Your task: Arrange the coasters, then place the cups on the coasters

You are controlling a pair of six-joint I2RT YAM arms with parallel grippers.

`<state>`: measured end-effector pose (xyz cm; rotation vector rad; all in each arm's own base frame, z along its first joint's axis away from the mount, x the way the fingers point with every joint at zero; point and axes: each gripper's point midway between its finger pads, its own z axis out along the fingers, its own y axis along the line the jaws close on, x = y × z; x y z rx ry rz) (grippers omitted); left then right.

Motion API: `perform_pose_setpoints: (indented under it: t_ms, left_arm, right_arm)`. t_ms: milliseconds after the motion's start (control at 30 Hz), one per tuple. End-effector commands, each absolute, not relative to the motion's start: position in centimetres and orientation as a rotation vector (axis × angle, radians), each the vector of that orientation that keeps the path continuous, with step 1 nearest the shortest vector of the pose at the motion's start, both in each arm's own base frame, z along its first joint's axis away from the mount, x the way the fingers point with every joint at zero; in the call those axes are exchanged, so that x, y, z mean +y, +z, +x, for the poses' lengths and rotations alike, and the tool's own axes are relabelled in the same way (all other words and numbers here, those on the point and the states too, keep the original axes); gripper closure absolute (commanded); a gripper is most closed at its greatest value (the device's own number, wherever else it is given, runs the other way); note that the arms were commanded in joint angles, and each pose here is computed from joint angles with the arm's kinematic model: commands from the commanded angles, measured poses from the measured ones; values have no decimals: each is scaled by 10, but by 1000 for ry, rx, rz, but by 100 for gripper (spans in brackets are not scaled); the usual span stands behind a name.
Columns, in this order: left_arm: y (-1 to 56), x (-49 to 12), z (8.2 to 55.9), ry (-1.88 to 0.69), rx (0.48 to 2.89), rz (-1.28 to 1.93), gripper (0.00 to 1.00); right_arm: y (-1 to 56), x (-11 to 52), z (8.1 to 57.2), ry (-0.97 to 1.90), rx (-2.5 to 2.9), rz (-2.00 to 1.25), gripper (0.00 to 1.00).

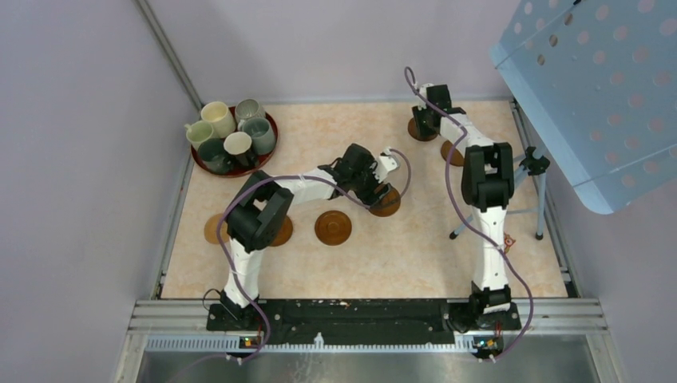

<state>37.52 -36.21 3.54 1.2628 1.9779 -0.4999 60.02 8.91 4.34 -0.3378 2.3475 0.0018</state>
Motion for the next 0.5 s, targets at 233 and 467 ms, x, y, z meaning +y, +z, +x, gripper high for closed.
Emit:
perform_pose_setpoints:
  t_ms: [233,467]
  left_arm:
    - [31,-334,335,-517,2036,1367,17]
    - [28,-323,320,-519,2036,1405,17]
  right_arm:
    - [0,100,508,129,2643,-609,74]
    - [7,116,464,184,2669,-768,75]
